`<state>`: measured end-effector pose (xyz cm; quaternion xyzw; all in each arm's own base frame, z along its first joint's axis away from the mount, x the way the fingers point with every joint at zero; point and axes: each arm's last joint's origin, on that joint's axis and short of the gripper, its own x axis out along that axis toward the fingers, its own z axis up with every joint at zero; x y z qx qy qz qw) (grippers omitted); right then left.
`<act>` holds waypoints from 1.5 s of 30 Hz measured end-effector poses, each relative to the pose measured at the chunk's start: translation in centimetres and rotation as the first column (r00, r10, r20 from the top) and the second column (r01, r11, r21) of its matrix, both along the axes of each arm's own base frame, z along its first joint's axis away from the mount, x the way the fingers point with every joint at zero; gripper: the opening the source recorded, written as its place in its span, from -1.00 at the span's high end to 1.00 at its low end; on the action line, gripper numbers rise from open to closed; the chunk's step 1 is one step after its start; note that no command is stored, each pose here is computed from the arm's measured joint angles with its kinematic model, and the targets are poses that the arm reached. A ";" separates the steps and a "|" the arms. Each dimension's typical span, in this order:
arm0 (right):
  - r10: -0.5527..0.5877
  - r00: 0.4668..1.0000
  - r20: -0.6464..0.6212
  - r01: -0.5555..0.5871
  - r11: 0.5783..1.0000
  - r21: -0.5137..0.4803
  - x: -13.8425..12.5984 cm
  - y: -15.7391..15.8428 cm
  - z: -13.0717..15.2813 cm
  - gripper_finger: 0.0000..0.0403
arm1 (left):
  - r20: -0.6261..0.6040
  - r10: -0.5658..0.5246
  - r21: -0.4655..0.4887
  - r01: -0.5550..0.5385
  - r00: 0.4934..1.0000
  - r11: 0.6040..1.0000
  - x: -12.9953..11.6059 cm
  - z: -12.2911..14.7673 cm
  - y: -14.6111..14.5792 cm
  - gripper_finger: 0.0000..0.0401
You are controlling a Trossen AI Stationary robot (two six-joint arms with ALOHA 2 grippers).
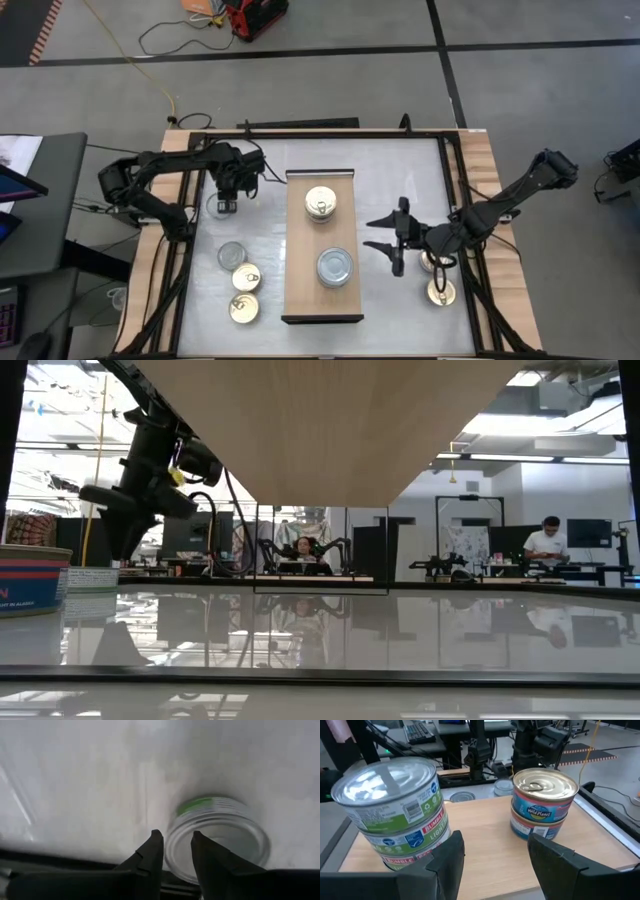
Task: Stack canned seafood by type on shelf
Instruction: Stack the green tuna can on top of the stacked green tuna cans on the shelf
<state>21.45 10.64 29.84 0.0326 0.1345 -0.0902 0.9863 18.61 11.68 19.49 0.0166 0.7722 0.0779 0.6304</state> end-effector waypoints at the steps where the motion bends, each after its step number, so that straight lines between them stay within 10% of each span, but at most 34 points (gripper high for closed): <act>1: 0.001 1.000 -0.005 -0.001 1.000 -0.002 0.1 0.1 -0.1 -0.21 | 0.007 -0.026 -0.022 0.026 1.000 0.999 0.0 0.0 0.0 0.55; 18: -0.002 1.000 -0.012 0.002 1.000 0.002 0.4 0.3 -0.5 -0.21 | -0.028 -0.281 0.037 0.282 0.959 0.959 -0.3 -2.2 0.1 0.86; 35: -0.012 1.000 -0.009 0.012 1.000 0.008 0.5 0.1 -0.4 -0.21 | 0.194 -0.243 0.292 0.181 0.950 0.939 2.1 -0.1 1.8 1.00; 45: -0.011 1.000 -0.008 0.012 1.000 0.010 0.5 0.1 -0.4 -0.21 | 0.148 -0.275 0.019 0.275 0.950 0.961 0.8 1.7 0.1 1.00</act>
